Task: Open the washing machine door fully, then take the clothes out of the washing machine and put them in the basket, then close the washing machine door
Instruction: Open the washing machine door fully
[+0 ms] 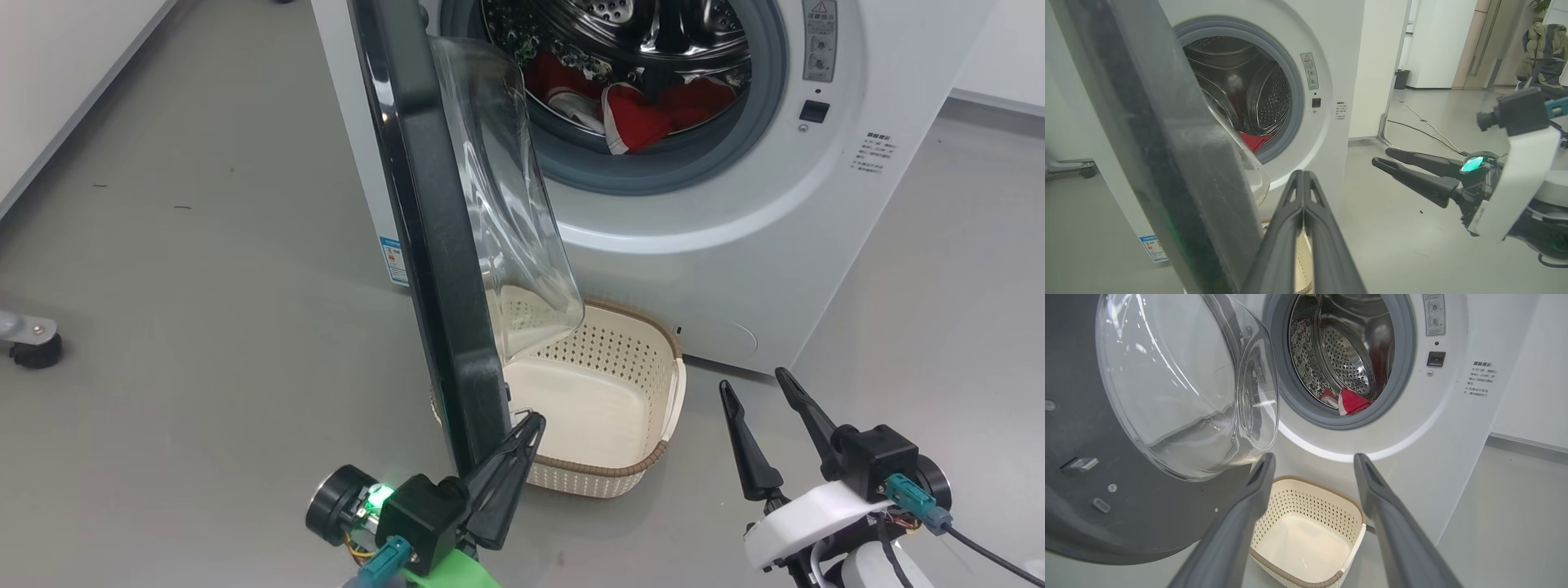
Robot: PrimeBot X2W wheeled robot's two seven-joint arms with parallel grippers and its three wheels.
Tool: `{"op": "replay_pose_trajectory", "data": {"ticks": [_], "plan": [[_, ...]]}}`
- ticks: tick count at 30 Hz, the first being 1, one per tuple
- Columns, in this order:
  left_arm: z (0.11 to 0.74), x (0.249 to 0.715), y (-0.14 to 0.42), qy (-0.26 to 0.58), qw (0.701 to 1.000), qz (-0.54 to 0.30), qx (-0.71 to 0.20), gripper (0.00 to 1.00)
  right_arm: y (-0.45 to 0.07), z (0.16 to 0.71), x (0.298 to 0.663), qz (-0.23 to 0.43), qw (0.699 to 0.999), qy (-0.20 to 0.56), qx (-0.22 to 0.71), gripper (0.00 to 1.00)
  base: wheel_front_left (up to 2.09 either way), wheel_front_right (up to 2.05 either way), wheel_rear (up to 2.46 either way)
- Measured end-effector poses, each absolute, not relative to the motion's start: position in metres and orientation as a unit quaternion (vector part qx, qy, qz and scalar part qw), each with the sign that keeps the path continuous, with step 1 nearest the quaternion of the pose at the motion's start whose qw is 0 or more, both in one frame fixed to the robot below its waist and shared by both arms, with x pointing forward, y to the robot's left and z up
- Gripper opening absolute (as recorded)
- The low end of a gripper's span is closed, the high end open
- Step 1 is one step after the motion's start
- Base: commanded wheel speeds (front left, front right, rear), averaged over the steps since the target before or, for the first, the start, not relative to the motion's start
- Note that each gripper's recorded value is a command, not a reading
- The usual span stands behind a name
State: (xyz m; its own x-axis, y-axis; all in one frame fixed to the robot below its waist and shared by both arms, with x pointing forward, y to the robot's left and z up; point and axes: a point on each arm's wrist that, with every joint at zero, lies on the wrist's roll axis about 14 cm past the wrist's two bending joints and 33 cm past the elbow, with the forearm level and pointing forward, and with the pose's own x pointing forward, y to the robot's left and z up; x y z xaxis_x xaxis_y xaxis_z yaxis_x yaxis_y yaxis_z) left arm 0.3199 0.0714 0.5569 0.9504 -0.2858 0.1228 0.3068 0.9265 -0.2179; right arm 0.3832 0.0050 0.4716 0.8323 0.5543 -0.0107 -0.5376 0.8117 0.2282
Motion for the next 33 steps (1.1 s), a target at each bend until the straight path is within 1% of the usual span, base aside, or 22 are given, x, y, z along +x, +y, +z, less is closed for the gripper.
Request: {"op": "replay_pose_trajectory", "data": {"ticks": [8, 23, 33], "plan": [[0.537, 0.326, 0.083, -0.01, 0.985, -0.123, -0.119, 0.0, 0.002, 0.469, 0.384, 0.282, 0.952, 0.042, 0.109, 1.0, 0.0, 0.0, 0.0], [0.524, 0.33, 0.098, 0.007, 0.988, -0.085, -0.128, 0.0, -0.003, 0.464, 0.391, 0.271, 0.955, 0.047, 0.113, 1.0, 0.0, 0.0, 0.0], [0.511, 0.333, 0.137, 0.014, 0.992, -0.009, -0.123, 0.0, -0.001, 0.46, 0.396, 0.271, 0.954, 0.051, 0.116, 1.0, 0.0, 0.0, 0.0]]}}
